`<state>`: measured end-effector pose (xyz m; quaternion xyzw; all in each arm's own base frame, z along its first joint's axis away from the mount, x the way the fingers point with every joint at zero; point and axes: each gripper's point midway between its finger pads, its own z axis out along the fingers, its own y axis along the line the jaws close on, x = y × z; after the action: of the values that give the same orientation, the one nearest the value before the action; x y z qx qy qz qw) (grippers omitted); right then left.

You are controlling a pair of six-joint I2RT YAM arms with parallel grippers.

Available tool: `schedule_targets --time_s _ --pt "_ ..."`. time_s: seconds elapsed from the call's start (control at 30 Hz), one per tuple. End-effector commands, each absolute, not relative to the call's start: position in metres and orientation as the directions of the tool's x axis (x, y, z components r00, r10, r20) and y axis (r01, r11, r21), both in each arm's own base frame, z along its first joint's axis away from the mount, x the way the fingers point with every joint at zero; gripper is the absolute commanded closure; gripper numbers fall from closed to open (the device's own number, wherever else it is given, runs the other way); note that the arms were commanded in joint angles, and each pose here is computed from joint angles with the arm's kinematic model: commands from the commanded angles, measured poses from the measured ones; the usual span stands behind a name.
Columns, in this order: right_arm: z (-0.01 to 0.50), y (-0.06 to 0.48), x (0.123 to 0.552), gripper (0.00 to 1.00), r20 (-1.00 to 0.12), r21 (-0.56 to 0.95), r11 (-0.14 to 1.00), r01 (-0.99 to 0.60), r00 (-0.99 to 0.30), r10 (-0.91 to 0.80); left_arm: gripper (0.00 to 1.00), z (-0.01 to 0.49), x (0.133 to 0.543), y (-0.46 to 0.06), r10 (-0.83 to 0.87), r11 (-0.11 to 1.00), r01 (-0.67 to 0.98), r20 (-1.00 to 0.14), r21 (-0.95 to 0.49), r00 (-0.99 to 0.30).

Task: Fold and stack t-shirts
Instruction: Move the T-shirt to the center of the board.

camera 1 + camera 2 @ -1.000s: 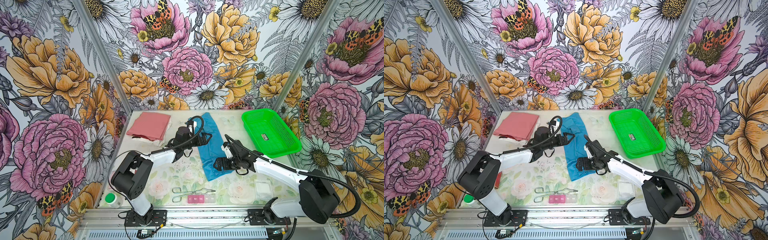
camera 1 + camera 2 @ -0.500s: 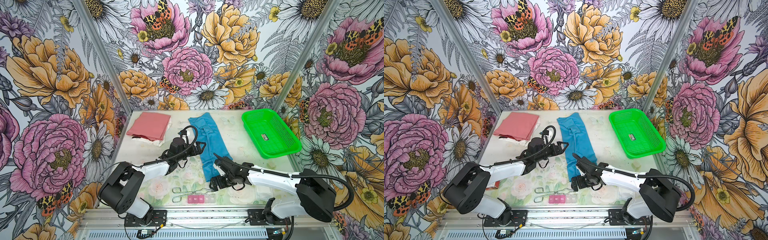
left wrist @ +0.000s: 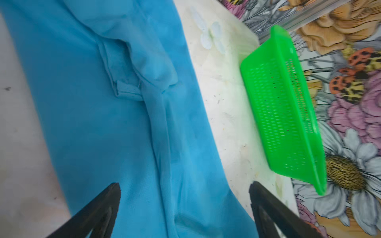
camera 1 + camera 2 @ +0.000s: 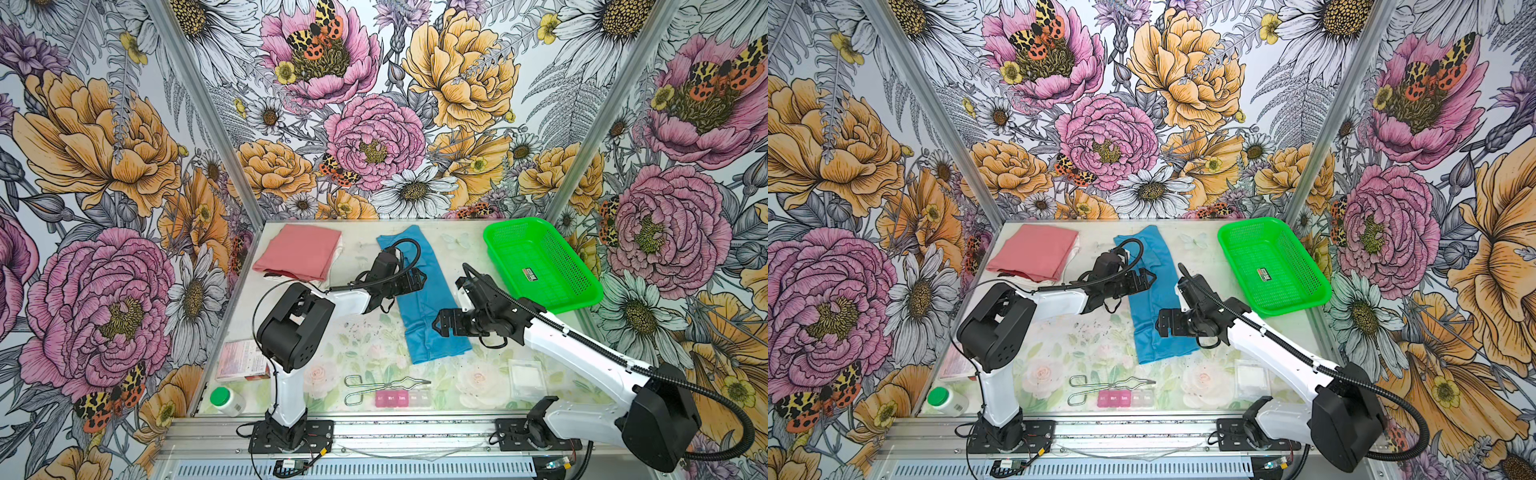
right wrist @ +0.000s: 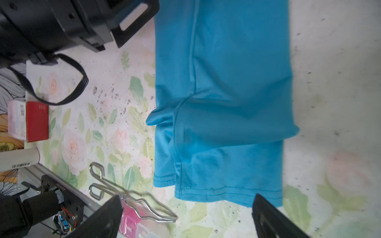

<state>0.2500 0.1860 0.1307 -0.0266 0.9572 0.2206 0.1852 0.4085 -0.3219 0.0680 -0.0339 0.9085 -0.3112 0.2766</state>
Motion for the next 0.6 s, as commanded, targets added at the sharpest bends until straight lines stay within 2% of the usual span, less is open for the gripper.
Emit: schedule_targets --time_s 0.0,0.13,0.27,0.57 --pt "0.166 0.155 0.272 0.01 -0.466 0.39 0.915 -0.103 -0.879 0.1 0.01 0.054 0.398 -0.315 -0.12 0.942 0.057 -0.491 -0.33 -0.863" --pt "0.179 0.134 0.285 0.01 -0.497 0.382 0.921 -0.074 -0.856 0.138 0.01 0.056 0.402 -0.331 0.016 0.991 0.08 -0.501 -0.107 -0.865" --pt "0.183 0.125 0.29 0.01 -0.508 0.384 0.921 -0.059 -0.847 0.158 0.01 0.044 0.399 -0.346 0.131 0.991 0.113 -0.452 0.067 -0.882" --pt "0.185 0.117 0.286 0.01 -0.519 0.401 0.913 -0.074 -0.84 0.16 0.01 0.024 0.399 -0.332 0.137 0.983 0.073 -0.404 0.17 -0.905"
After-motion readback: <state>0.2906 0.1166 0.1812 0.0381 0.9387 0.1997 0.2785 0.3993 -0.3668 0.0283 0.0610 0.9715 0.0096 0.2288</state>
